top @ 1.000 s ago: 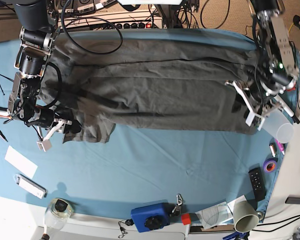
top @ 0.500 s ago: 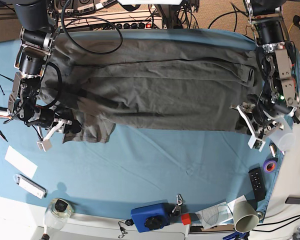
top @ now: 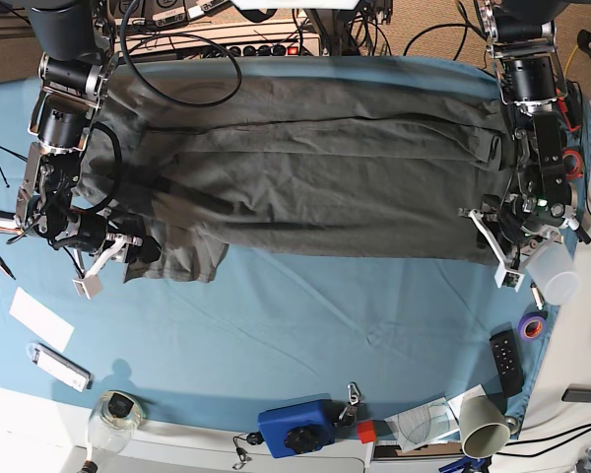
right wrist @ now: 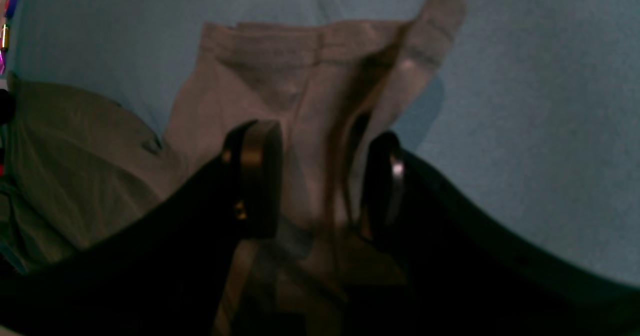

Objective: Fold the T-shirt properly
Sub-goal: 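Grasp the shirt's opposite end with the left gripper, then lift the shirt's long edge with both grippers and fold it over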

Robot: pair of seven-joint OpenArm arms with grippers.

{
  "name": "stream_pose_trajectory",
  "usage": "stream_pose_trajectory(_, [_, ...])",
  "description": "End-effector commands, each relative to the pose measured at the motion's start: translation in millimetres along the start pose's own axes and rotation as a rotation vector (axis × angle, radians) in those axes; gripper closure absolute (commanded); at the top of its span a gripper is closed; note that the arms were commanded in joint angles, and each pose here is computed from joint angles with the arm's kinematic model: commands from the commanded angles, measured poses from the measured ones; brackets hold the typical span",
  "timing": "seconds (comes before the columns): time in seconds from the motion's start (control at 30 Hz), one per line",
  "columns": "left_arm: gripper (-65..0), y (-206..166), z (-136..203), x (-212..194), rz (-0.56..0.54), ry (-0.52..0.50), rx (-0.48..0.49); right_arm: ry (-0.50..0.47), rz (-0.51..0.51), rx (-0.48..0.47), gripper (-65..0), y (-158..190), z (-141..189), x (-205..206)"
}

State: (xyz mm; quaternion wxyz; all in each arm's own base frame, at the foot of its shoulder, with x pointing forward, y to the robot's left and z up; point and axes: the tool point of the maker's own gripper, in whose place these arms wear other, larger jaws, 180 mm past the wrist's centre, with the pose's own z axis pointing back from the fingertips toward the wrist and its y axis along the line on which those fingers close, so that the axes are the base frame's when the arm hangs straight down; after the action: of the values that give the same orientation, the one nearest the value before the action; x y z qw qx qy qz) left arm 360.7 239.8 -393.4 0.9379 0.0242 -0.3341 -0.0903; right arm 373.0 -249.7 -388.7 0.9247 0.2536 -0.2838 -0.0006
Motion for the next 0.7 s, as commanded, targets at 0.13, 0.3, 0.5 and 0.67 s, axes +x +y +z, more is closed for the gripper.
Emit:
stream_pose_trajectory(0.13, [-24.5,19,7,27,-0.018,-0.065,0.067,0.015,0.029,-0.029,-26.2,-6,7,5])
stream_pose_trajectory(0.3, [-24.5,13,6,26,0.002,-0.064,0.04,0.016,0.047,-0.02,-26.2,-4,7,5])
stream_pose_trajectory(0.5, [-24.5,7,-8,3,0.041,0.0,0.004,0.014,0.046,-0.02,-26.2,-4,7,5])
stream_pose_trajectory(0.67, [-20.7,4,-19,-23,0.072,0.082,-0.02,0.003,0.046,-0.02,-17.0,-4,7,7])
